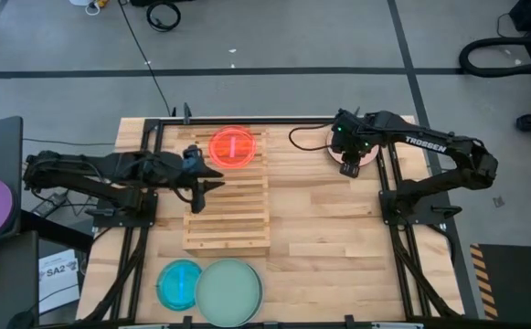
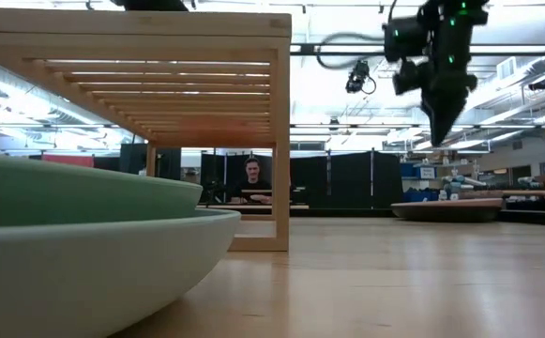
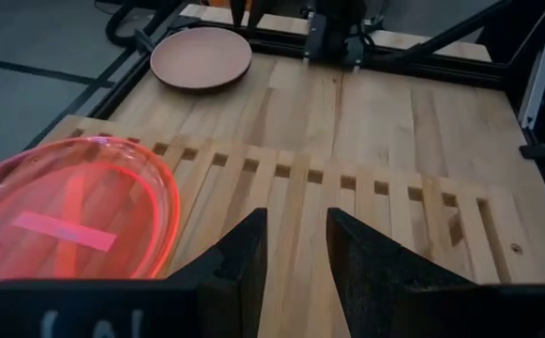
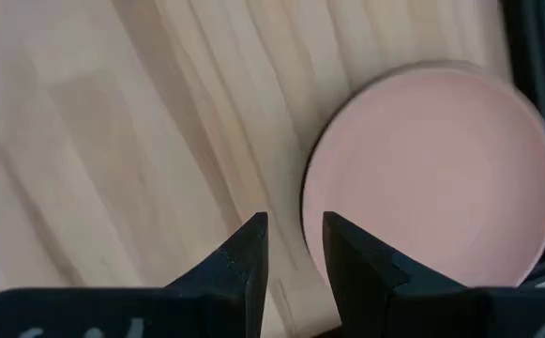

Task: Place and stack plates onto a shelf
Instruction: Put the light brown plate on the shelf

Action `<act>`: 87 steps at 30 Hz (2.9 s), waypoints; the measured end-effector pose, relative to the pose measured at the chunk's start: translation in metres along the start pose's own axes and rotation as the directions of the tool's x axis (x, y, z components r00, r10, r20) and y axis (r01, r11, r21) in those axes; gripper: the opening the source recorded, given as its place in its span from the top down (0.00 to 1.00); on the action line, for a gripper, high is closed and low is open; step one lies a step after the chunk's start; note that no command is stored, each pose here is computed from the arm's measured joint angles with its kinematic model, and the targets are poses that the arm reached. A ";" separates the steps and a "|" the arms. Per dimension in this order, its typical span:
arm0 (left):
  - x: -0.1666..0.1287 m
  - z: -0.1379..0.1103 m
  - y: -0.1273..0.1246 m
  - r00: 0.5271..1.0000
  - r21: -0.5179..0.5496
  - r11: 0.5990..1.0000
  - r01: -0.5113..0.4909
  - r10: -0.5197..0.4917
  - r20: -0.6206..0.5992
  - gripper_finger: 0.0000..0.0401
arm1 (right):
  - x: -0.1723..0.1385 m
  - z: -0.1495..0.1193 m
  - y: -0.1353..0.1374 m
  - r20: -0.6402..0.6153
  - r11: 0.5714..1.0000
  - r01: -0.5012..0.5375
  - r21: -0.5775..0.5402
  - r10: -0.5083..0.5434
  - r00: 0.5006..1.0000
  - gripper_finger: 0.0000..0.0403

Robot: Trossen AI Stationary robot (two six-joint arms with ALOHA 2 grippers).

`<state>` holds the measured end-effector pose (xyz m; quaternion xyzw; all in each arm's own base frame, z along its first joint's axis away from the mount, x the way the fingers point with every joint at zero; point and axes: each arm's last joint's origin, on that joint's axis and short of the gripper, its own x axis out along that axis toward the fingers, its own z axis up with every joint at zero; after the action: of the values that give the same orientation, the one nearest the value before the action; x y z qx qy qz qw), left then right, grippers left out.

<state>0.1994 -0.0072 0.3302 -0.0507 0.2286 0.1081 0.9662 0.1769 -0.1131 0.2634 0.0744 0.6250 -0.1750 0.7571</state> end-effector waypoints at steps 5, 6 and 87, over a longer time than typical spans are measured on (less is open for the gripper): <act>0.004 -0.003 0.000 1.000 -0.006 1.000 -0.001 0.001 0.010 0.71 | 0.023 -0.012 -0.008 -0.040 1.000 0.004 0.016 -0.003 0.999 0.73; 0.004 -0.001 0.000 1.000 -0.009 1.000 0.001 -0.001 0.023 0.71 | 0.027 -0.014 -0.010 -0.046 1.000 0.004 0.019 -0.003 0.999 0.73; 0.003 0.002 -0.001 0.999 -0.020 1.000 0.009 -0.008 0.051 0.71 | 0.090 -0.018 -0.018 -0.204 0.995 0.061 -0.074 -0.075 0.976 0.93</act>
<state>0.2031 -0.0070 0.3302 -0.0587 0.2024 0.1077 0.9716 0.1679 -0.1388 0.1744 0.0451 0.7080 -0.1709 0.6837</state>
